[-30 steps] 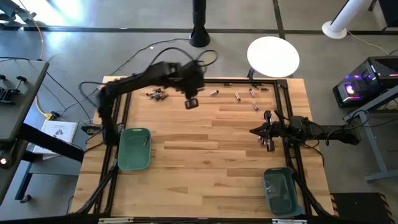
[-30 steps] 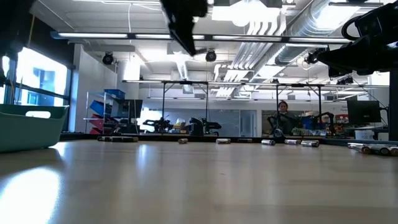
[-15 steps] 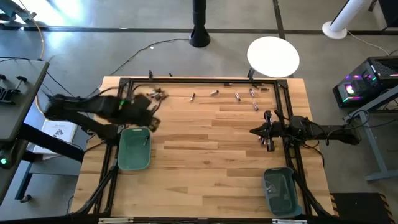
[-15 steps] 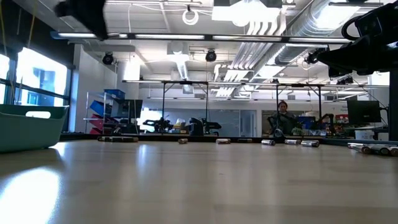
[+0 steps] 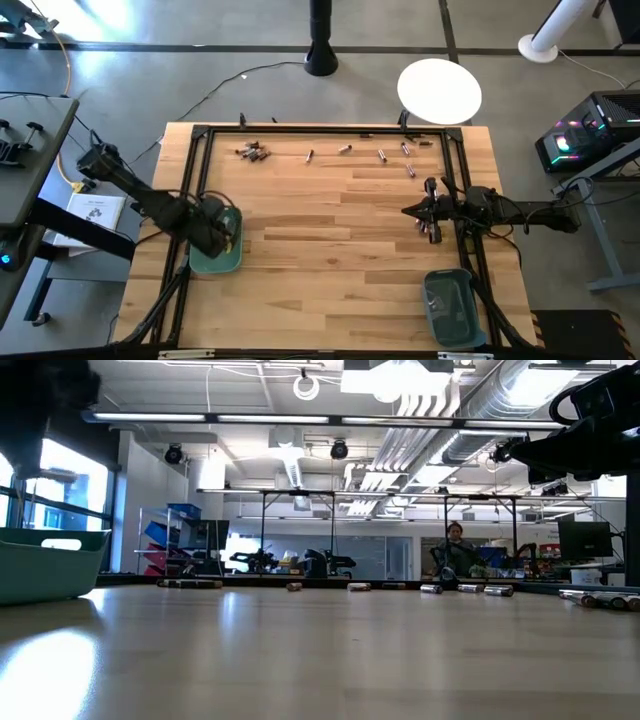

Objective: Sort batteries
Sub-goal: Put the silver battery into the green bin

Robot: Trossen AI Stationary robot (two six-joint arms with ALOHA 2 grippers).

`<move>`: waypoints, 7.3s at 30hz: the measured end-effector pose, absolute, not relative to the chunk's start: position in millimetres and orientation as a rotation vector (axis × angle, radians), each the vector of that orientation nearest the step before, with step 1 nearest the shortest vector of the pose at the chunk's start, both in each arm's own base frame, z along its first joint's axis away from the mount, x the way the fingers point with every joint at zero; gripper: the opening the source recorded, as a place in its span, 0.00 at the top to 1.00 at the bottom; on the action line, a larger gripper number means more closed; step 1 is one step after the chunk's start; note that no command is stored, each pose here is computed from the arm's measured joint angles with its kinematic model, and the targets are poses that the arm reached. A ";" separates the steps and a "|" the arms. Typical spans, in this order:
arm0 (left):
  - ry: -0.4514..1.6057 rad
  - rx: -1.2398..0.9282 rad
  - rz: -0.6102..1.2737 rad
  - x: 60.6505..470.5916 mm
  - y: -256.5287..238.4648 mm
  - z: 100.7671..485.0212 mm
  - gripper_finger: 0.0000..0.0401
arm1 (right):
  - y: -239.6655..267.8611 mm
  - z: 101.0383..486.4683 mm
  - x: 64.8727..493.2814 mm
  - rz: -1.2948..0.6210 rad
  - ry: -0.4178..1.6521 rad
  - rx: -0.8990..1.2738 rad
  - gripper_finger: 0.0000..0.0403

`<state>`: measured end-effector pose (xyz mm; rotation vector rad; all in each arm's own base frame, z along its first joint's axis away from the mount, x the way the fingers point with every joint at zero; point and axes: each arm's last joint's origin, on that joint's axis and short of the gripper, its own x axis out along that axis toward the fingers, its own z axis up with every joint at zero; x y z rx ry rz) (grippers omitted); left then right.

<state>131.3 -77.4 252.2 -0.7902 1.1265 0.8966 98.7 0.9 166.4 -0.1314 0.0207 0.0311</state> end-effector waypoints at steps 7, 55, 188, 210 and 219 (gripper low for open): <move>1.205 -0.860 0.892 123.1 -80.8 217.0 0.93 | 0.9 166.4 98.7 0.031 0.021 -0.131 1.00; 1.535 -0.778 0.894 159.8 -94.6 154.4 0.70 | 0.8 166.4 98.7 0.031 0.021 -0.131 1.00; 1.248 -0.859 0.922 153.6 -80.2 237.6 0.92 | 0.9 166.4 98.7 0.031 0.020 -0.131 1.00; 1.366 -1.065 0.964 135.0 -50.4 159.9 0.89 | 0.9 166.4 98.7 0.031 0.021 -0.131 1.00; 1.372 -1.048 0.944 137.3 -44.0 159.9 0.82 | 0.9 166.4 98.7 0.031 0.020 -0.131 1.00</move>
